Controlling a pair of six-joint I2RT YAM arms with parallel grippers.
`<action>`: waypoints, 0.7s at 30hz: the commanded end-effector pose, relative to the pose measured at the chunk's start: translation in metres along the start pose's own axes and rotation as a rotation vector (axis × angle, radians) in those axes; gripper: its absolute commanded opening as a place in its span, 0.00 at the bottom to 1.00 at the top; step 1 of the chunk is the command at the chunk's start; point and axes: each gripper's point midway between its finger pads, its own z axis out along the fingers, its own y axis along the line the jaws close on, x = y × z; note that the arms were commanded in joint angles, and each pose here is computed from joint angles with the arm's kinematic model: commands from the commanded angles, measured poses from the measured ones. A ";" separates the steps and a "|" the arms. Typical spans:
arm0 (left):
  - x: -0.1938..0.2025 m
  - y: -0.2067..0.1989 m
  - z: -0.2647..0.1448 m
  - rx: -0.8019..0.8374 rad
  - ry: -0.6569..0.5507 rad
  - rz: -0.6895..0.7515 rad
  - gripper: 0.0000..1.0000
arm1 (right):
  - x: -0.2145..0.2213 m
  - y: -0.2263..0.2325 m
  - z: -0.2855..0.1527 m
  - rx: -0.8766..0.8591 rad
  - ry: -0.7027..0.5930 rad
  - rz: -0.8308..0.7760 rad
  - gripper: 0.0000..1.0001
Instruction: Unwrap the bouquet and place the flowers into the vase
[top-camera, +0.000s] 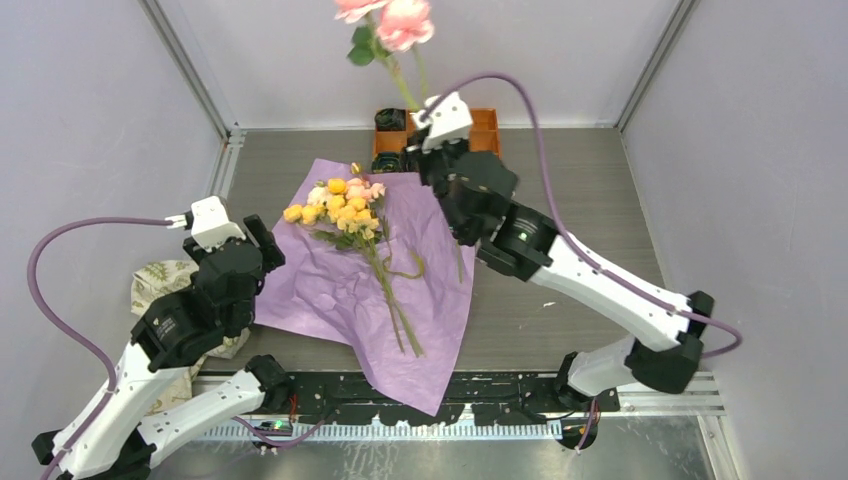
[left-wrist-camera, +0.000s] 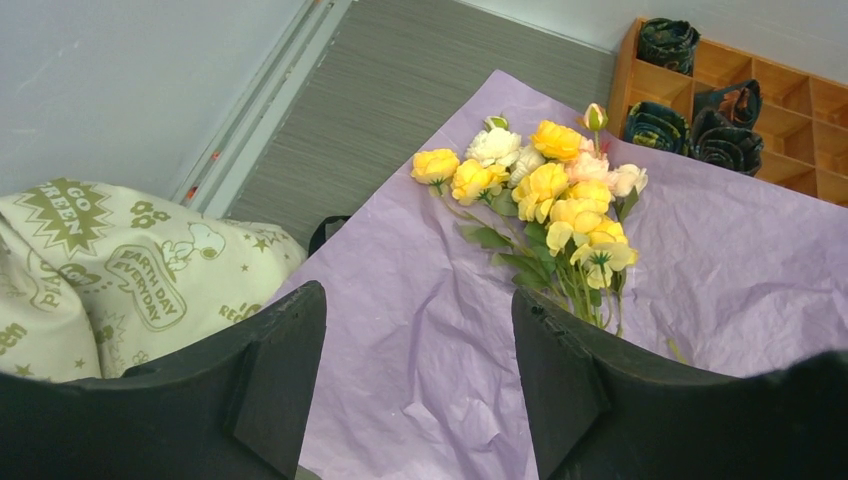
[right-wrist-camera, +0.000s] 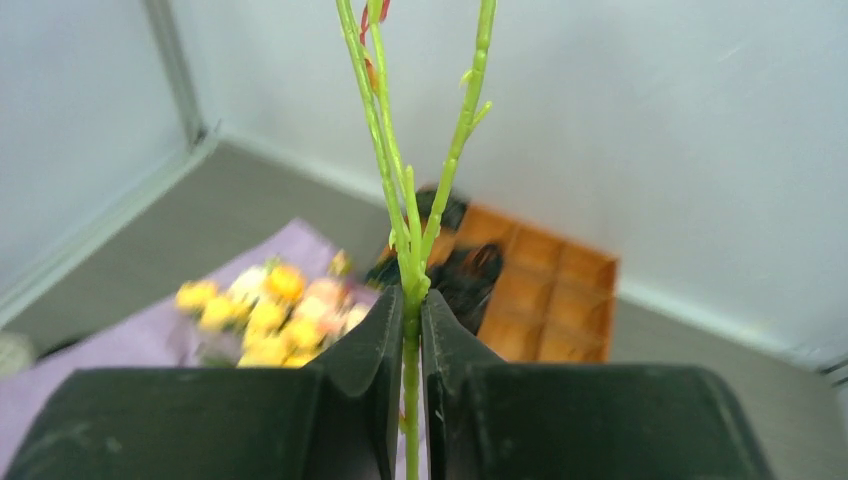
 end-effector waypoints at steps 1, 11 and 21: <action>-0.003 -0.016 0.005 0.031 -0.012 -0.064 0.68 | -0.088 -0.078 -0.041 0.238 -0.348 0.080 0.01; 0.004 -0.025 0.010 0.040 0.004 -0.060 0.67 | -0.108 -0.146 -0.060 0.416 -0.476 0.043 0.01; 0.009 -0.031 0.015 0.033 0.012 -0.043 0.67 | -0.113 -0.185 -0.039 0.494 -0.554 -0.011 0.01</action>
